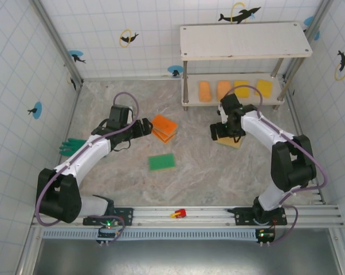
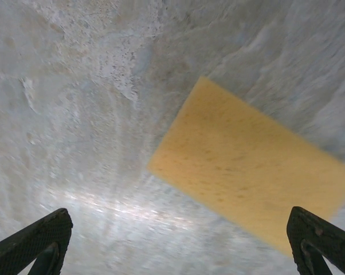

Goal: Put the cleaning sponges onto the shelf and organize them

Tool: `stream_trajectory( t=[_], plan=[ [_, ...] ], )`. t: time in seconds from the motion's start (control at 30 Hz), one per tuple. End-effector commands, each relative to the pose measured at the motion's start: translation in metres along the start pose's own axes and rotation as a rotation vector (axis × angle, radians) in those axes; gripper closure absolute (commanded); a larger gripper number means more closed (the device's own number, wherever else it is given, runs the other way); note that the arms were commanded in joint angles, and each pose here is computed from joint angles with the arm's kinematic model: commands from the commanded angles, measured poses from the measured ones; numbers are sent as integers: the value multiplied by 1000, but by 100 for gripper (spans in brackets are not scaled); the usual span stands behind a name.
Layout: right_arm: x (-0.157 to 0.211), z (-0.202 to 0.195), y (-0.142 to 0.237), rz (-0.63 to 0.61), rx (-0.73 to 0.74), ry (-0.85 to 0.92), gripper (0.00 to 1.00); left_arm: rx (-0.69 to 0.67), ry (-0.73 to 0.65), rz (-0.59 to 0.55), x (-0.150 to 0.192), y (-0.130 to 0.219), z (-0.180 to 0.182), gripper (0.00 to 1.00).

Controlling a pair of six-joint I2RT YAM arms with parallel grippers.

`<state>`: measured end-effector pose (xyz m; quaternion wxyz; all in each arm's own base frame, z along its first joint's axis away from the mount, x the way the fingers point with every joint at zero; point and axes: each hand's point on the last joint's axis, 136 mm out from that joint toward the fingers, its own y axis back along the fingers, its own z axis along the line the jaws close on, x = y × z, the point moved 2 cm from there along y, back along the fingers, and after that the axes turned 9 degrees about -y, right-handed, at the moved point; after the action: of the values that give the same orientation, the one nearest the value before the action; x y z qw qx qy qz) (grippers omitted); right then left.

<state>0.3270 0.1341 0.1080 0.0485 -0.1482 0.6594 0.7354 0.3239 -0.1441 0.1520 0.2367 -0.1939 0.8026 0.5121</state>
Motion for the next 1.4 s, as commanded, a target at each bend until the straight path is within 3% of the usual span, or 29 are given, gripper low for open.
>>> stream_trajectory(
  t=[0.0, 0.13, 0.27, 0.73, 1.0, 1.37],
  plan=[
    [7, -20, 21, 34, 155, 301, 1, 10, 5, -7, -3, 4, -5, 3],
    [-1, -21, 23, -36, 183, 495, 1, 16, 9, -9, -3, 4, -6, 3],
    [-10, -25, 27, -63, 188, 566, 1, 6, 4, -12, -3, 8, -5, 3],
    [6, -21, -19, 134, 76, 639, 0, -3, 6, -24, -4, 14, -5, 3],
    [6, -27, -37, 176, 106, 648, 1, 1, 8, -21, -4, 12, -6, 3],
    [8, -26, -55, 230, 79, 628, 10, -6, 10, -23, -3, 14, -4, 3]
  ],
)
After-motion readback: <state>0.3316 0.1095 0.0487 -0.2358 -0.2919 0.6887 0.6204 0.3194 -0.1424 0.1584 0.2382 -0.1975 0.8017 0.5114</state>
